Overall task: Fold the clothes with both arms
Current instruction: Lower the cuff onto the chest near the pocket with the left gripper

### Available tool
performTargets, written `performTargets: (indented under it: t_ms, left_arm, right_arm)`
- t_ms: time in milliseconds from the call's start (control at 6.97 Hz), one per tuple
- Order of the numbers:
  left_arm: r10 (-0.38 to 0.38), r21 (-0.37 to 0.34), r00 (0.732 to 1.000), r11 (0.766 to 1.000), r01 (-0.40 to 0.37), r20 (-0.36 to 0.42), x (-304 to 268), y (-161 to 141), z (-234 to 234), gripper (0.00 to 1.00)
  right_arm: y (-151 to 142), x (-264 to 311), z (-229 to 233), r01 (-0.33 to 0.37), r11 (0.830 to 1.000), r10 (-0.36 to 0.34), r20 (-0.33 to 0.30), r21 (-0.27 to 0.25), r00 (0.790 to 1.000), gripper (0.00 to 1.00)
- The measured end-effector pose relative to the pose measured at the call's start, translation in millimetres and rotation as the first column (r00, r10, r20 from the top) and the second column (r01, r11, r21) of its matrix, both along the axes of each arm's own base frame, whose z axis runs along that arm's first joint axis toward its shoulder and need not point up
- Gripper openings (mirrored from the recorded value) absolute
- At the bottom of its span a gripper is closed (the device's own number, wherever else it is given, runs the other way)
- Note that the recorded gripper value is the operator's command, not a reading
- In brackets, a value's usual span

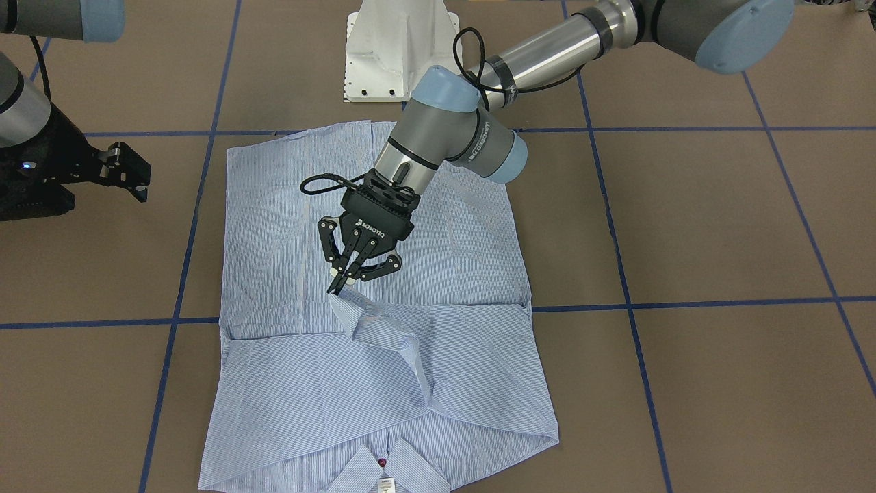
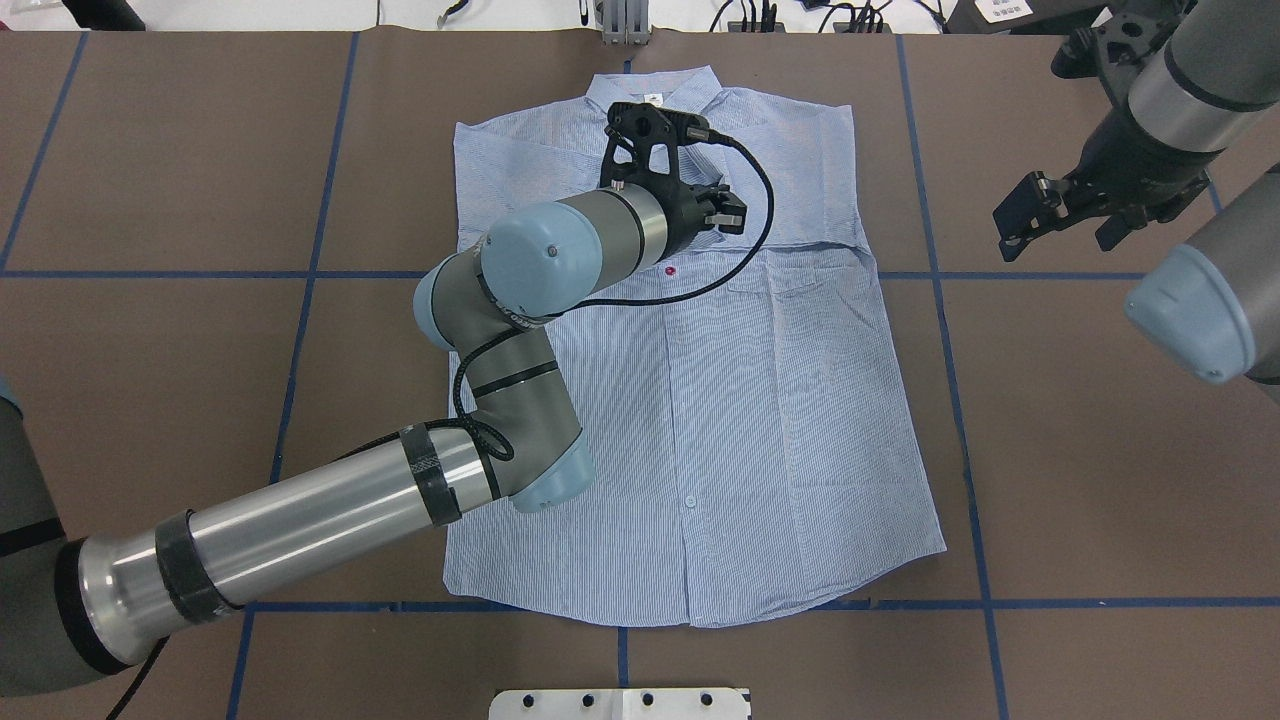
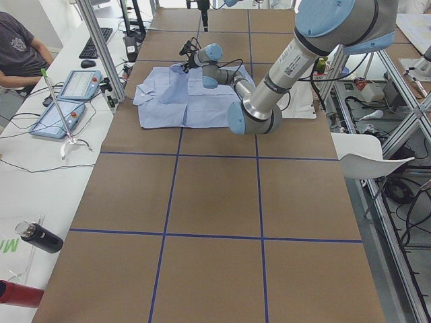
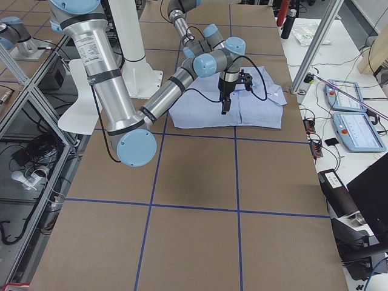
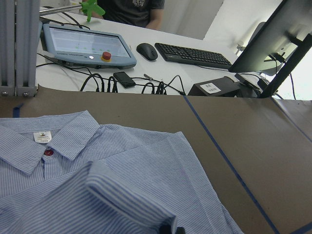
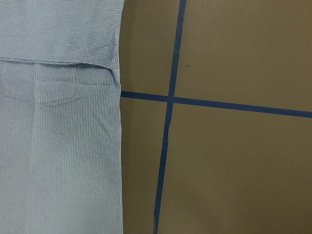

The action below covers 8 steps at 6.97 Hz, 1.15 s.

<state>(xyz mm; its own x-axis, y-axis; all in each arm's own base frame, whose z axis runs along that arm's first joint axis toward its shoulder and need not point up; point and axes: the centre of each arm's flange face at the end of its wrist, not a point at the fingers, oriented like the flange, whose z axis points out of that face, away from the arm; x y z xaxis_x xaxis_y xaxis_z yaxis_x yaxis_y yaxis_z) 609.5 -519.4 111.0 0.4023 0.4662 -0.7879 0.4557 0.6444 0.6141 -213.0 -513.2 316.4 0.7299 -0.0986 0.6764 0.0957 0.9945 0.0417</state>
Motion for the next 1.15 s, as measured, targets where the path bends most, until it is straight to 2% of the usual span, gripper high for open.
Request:
performTargets:
  t_ms: [287,861,1148]
  left_arm:
    - [0.016,0.068,0.997,0.997,-0.021,0.074,13.7,1.3,2.6,0.0]
    - [0.047,0.199,0.989,0.977,-0.075,0.14,44.6,20.6,9.9,0.0]
    - [0.033,0.221,0.986,0.973,-0.069,0.164,53.8,18.5,5.1,0.0]
  right_arm:
    - [-1.6,4.9,-0.6,-0.006,1.0,0.007,0.011,-0.008,1.0,1.0]
    - [-2.7,10.1,-2.2,-0.011,1.0,0.012,0.031,-0.02,0.999,1.0]
    - [-2.9,12.2,-3.1,-0.011,1.0,0.012,0.043,-0.027,0.999,1.0]
